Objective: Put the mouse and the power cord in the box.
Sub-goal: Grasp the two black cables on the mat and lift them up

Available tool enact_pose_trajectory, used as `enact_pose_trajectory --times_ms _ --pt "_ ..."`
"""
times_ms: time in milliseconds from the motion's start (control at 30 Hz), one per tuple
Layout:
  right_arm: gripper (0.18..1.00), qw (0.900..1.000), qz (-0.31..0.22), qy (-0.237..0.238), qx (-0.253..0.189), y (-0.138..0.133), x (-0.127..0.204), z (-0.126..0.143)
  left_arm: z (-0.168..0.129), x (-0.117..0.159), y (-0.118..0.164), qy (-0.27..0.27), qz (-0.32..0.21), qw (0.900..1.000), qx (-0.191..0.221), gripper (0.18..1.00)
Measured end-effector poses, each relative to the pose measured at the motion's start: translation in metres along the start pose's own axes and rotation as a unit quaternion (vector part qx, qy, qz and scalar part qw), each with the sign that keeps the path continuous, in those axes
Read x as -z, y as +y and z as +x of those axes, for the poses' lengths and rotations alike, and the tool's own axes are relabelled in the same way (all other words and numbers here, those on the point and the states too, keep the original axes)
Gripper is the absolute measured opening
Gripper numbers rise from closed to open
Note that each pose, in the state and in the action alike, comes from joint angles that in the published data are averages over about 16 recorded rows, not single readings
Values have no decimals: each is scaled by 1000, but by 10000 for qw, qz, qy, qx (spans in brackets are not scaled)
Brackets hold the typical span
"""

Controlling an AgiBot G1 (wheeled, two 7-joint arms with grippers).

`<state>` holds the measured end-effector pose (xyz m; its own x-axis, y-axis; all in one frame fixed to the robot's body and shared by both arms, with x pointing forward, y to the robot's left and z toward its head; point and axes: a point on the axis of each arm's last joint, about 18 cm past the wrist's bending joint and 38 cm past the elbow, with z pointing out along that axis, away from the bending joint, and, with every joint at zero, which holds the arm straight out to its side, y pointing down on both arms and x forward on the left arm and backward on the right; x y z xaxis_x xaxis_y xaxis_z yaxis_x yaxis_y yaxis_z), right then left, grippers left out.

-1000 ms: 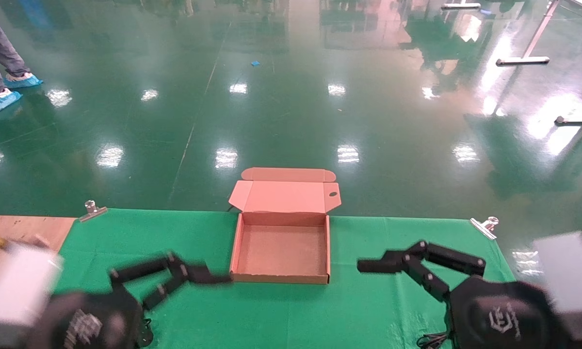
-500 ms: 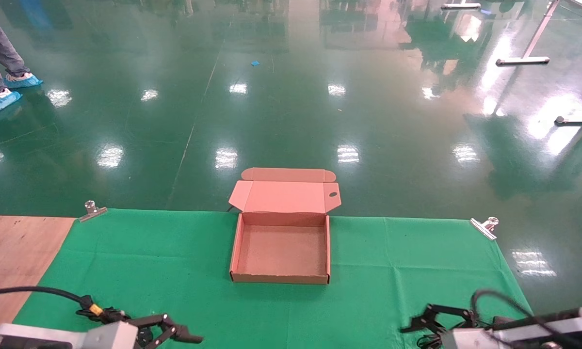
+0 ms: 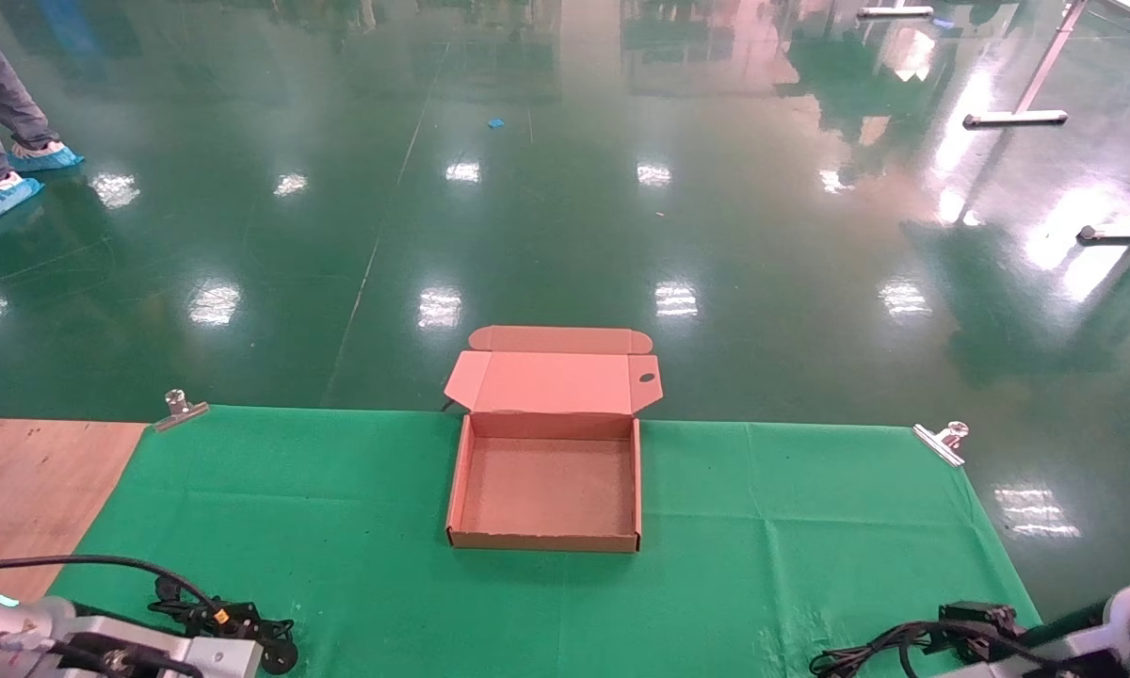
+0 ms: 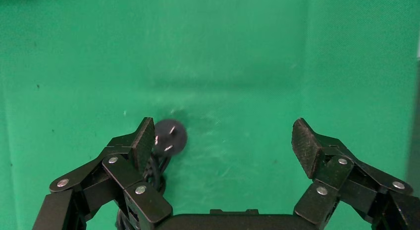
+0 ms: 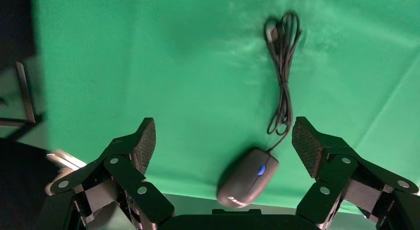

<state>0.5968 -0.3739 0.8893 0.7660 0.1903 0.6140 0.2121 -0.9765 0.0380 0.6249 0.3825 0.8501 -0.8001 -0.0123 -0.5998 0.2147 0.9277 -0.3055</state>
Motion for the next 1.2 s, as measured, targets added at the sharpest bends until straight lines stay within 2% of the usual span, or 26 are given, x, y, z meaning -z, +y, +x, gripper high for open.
enact_pose_trajectory --times_ms 200,400,700,1200 --pt "1001 9995 -263 162 9 17 -21 2 -17 -6 18 -192 -337 9991 -148 1001" --pt "1001 9993 -284 249 58 25 -36 7 -32 -10 31 -321 -632 9969 -329 1001" --pt "1001 9993 -185 307 104 27 -54 18 -43 -20 43 -342 -916 9938 -521 1001" --pt "1001 9993 -87 355 94 20 -99 34 -45 -29 59 -475 -1114 9914 -495 1001"
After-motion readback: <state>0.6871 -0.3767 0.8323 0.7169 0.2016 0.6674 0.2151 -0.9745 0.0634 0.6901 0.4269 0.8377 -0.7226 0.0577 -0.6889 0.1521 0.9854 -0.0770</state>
